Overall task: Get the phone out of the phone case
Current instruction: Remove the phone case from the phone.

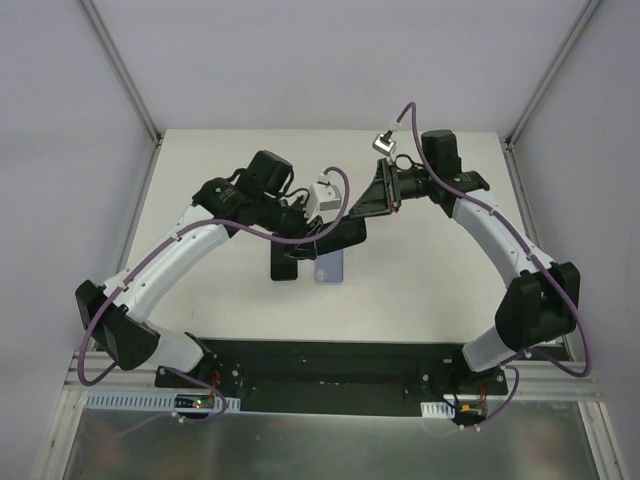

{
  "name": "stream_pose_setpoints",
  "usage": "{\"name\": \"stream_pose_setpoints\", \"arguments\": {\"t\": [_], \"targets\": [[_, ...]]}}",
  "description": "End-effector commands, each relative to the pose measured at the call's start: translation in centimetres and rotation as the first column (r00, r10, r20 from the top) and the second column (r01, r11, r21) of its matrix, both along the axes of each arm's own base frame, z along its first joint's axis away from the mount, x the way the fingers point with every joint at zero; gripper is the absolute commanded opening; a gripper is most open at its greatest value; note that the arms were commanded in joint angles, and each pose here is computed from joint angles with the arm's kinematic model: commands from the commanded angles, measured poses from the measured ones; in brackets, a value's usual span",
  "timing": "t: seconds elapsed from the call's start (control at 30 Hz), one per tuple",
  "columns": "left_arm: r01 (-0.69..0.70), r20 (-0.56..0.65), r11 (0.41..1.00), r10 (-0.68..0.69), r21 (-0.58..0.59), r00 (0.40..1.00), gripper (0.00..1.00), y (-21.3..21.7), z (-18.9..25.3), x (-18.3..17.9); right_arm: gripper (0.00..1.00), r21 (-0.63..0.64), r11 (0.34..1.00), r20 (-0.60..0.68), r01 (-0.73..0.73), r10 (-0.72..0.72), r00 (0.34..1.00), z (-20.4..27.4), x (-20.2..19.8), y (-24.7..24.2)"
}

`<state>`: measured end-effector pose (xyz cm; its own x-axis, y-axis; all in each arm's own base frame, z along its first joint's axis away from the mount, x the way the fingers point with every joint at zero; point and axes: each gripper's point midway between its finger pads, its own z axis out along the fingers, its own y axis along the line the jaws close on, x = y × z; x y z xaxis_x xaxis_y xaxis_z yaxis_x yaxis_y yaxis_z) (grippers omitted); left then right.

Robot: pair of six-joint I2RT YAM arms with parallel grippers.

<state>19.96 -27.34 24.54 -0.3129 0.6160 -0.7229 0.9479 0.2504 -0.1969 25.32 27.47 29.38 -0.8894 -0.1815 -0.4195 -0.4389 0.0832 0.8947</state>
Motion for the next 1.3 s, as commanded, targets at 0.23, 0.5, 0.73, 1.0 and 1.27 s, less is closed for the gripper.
{"name": "stream_pose_setpoints", "arguments": {"t": [0.23,0.5,0.73,1.0,1.27], "targets": [[0.137,0.103,0.928,-0.108,-0.346,0.989,0.0,-0.5,7.6,-0.6,0.58,-0.028,0.978,0.343,0.205,-0.184,0.921,4.5,1.0,-2.7],[0.106,0.063,0.916,-0.089,-0.387,0.994,0.0,0.4,8.0,-0.3,0.62,-0.017,0.992,0.49,0.128,-0.104,0.865,5.1,-2.9,-4.0],[0.113,0.016,0.891,-0.118,-0.44,0.993,0.0,0.5,9.1,-0.4,0.62,-0.07,0.997,0.567,0.015,0.027,0.823,3.7,-6.2,-3.5],[0.153,-0.04,0.856,-0.198,-0.494,0.979,0.0,0.3,10.0,-1.5,0.6,-0.154,0.987,0.642,-0.046,0.135,0.755,1.7,-7.1,-1.8],[0.164,-0.063,0.846,-0.226,-0.508,0.972,0.0,0.4,9.7,-2.3,0.57,-0.147,0.989,0.696,-0.018,0.116,0.709,2.1,-6.4,-1.5]]}}
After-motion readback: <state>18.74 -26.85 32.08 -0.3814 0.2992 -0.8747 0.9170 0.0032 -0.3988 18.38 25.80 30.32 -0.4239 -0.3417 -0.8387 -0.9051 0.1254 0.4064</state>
